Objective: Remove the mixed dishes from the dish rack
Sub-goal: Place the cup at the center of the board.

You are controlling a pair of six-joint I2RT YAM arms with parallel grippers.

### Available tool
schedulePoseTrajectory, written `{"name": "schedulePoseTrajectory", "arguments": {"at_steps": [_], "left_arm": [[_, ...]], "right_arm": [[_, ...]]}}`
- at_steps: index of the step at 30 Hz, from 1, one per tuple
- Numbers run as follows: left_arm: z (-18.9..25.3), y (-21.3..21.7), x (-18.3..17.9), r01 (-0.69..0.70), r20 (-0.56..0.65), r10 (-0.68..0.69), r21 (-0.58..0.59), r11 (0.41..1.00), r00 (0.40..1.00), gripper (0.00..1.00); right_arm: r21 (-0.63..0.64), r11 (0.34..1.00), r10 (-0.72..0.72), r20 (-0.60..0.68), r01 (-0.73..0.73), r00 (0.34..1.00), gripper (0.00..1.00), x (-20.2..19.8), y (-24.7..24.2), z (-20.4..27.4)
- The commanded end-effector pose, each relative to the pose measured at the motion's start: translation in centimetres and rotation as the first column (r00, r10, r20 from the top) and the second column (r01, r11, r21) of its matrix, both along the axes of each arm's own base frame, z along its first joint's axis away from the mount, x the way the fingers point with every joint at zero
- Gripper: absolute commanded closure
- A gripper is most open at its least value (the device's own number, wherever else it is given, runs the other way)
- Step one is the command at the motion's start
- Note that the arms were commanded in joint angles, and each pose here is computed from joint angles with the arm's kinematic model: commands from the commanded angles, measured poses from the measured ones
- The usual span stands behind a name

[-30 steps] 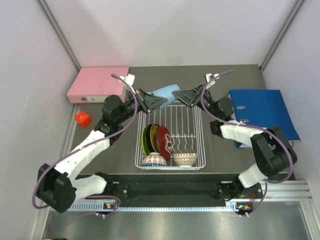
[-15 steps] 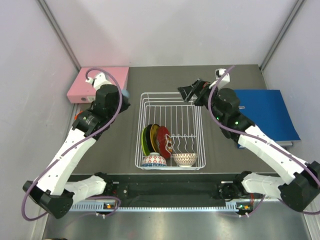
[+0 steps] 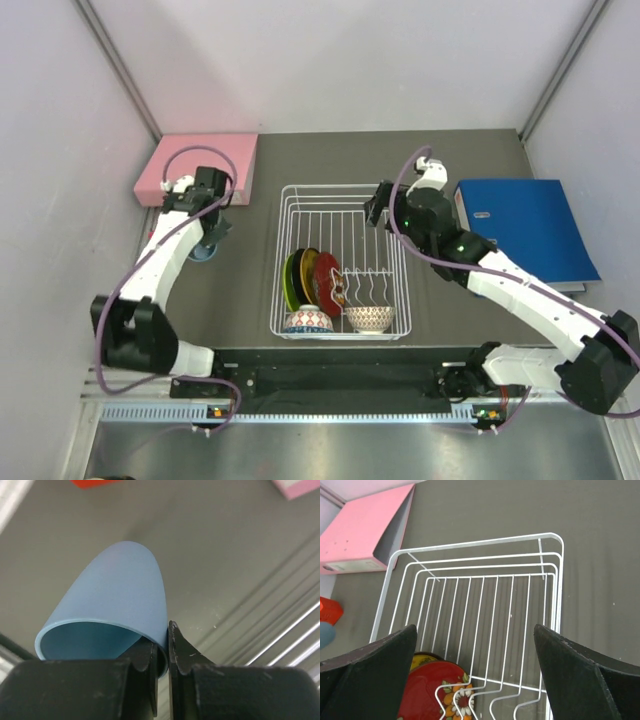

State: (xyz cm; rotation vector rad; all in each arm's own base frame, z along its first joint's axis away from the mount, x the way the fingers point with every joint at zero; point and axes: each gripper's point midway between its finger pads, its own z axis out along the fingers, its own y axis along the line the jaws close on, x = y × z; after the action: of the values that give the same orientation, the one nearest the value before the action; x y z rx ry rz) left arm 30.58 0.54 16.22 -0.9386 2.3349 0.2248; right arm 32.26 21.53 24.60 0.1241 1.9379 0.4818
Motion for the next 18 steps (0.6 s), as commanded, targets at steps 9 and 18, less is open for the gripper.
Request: {"name": "schedulePoseTrajectory", "arguments": {"at_steps": [9,18], "left_arm": [[-3.7,-3.1,8.3,0.026,-0.055,-0.035,-0.157,0.987,0.998,1.0],[-5.7,-0.1,10.9,-0.073,-0.099,0.046,-0.291,0.954,0.994,1.0]], "right_arm": [[-0.024,0.999,0.026,0.001,-0.026,1.0,0.0,-0.9,0.1,-0.6],[-0.04,0.998,0.038,-0.031,-0.039,0.999,0.0,-1.1,0.3,-1.6]]}}
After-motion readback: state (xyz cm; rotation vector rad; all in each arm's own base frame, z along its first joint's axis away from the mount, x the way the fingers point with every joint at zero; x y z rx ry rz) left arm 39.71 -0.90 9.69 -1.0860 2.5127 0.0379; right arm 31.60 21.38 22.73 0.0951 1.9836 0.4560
